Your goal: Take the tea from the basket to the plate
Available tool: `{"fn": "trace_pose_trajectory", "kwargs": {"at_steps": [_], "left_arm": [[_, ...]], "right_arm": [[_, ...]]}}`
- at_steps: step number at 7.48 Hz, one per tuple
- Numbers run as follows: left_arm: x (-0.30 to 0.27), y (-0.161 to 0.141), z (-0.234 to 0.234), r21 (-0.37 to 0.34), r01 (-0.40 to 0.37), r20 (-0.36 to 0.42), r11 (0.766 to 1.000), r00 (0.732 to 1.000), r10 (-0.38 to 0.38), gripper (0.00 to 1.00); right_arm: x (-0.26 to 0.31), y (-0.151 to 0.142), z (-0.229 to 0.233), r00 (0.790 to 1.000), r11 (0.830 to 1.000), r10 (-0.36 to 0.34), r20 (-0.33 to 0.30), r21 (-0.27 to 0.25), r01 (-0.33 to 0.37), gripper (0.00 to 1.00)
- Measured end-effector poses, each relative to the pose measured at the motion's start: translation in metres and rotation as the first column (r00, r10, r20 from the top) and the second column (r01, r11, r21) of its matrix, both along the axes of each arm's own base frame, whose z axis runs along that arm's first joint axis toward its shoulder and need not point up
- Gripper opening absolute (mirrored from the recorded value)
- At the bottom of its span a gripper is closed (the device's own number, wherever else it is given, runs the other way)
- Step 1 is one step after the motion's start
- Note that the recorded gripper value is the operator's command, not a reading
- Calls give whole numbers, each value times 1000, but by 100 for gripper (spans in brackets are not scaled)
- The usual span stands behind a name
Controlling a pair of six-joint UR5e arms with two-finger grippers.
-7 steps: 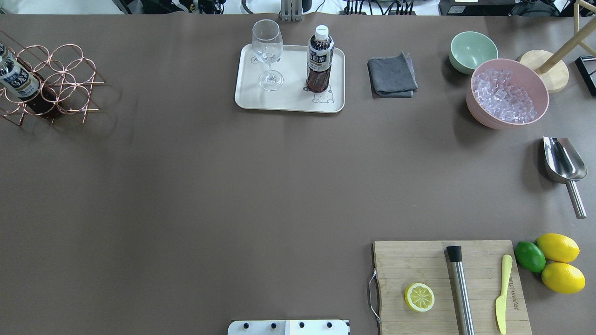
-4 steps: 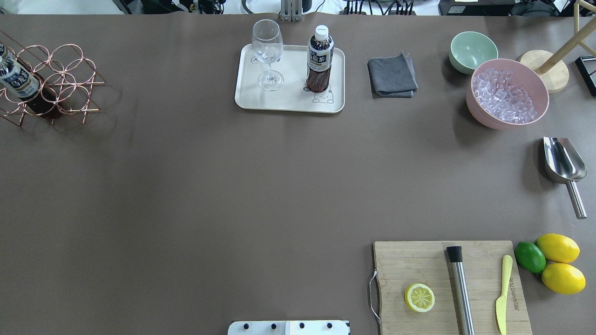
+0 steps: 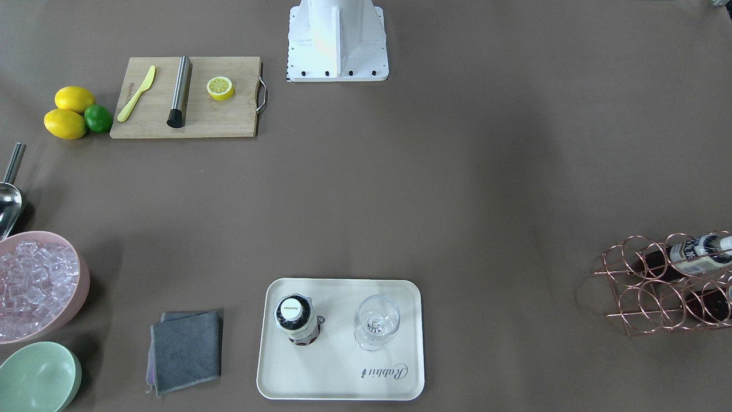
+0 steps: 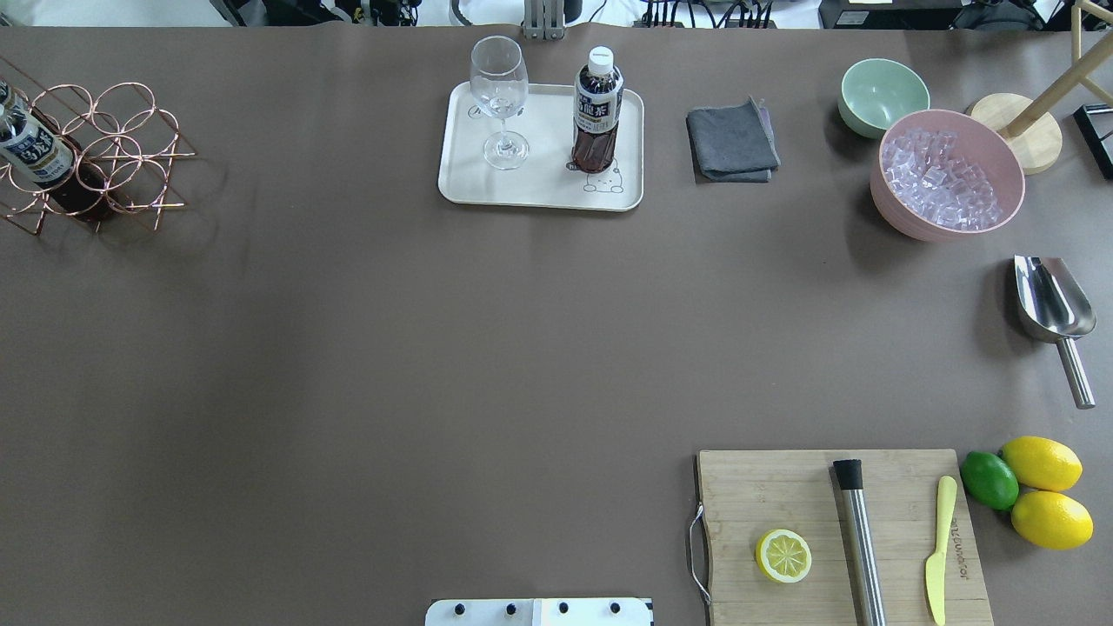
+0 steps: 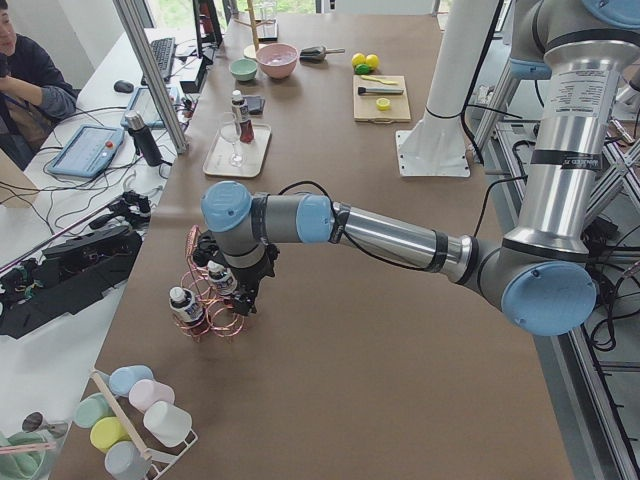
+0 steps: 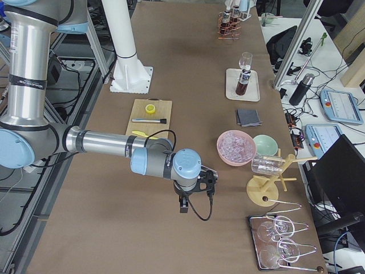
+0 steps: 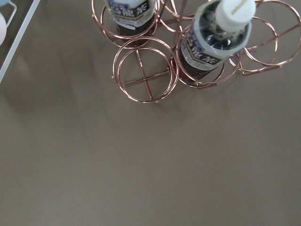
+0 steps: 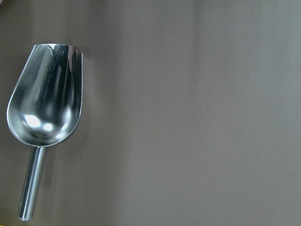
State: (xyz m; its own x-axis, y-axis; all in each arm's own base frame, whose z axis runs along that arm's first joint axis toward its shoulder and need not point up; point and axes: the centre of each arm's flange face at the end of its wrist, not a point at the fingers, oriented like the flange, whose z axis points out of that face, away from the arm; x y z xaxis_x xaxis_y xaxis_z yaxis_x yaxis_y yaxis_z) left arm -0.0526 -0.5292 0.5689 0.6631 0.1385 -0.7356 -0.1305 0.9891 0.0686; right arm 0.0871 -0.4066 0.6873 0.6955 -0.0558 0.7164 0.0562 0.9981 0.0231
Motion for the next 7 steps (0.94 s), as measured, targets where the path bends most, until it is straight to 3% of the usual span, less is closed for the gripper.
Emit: {"fn": "trace_pose_trajectory", "kwargs": {"at_steps": [2,3,6,7], "left_arm": [[5,13,20,-142,90,-12,986,996,-93,98],[5,20,29,-153,103,-12,983,994,-106,98],[3,85,90,-58,118,-21,991,993,-119,98],[3,94,96,-56,136,-20,989,990,-137,98]], "right_arm": [[0,1,1,1000,1000,0,0,-2,0,100],[0,1,1,1000,1000,0,0,-3,0,100],[0,2,2,1000,1000,0,-1,-4,0,100],[0,2,2,1000,1000,0,-1,-5,0,100]]}}
